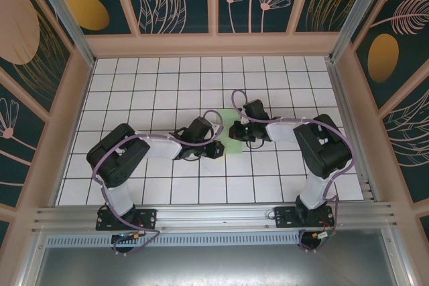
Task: Fold a paper plane with a square sheet of paper (fold left side to right side)
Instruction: Fold the triangle a second time at the center of the table, then turn over the paper at the center of the table.
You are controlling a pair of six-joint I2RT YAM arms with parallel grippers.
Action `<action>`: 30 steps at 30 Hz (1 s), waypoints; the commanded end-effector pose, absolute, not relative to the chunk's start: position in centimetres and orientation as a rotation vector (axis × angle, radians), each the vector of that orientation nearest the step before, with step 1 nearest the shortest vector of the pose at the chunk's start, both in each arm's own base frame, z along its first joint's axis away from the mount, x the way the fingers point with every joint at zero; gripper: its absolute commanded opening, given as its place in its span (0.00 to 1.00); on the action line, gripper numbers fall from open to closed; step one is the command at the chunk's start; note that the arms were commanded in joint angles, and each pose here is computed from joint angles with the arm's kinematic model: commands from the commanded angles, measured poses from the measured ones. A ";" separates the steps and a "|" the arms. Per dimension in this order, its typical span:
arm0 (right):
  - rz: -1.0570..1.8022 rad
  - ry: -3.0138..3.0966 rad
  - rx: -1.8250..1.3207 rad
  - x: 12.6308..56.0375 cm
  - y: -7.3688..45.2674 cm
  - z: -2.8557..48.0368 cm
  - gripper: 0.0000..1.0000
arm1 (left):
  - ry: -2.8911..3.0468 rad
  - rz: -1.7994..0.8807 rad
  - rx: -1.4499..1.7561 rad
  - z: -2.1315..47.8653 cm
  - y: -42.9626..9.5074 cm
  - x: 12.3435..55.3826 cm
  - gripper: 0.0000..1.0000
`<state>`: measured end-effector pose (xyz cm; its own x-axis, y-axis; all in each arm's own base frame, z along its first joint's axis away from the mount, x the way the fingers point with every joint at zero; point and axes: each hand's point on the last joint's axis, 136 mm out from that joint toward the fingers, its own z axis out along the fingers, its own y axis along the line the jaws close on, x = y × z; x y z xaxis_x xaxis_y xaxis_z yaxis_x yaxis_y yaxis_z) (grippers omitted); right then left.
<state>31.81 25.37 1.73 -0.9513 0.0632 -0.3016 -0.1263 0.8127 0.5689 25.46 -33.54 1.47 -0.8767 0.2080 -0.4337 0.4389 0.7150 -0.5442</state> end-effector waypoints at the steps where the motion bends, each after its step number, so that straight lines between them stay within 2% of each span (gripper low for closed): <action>1: 0.750 2.792 -0.025 30.8 23.8 -1.0 0.00 | 2.730 -0.853 0.487 -1.3 -30.6 22.9 0.13; 13: 0.809 2.774 -0.031 30.7 24.1 -0.7 0.00 | 2.767 -0.797 0.454 -2.5 -28.5 21.4 0.11; 20: 0.937 2.695 -0.038 31.4 24.8 1.4 0.00 | 2.683 -0.811 0.443 0.3 -28.5 22.2 0.11; 22: 0.970 2.642 -0.050 32.0 25.1 3.0 0.00 | 2.634 -0.835 0.439 1.9 -29.0 22.9 0.15; 23: 0.981 2.610 -0.056 32.4 25.2 4.0 0.00 | 2.607 -0.843 0.431 2.7 -29.1 23.3 0.20; 28: 0.965 2.491 -0.060 33.4 24.6 7.9 0.21 | 2.467 -0.935 0.345 6.7 -29.9 26.0 0.45; 30: 0.933 2.469 -0.048 33.4 23.8 8.7 0.31 | 2.415 -0.985 0.326 7.9 -30.5 26.9 0.48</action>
<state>32.98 24.55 6.30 -0.9143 0.1121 -0.3892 -0.1704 0.7653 0.6208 25.09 -29.56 5.26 -0.8675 0.0997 -0.4873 0.3896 0.7452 -0.5412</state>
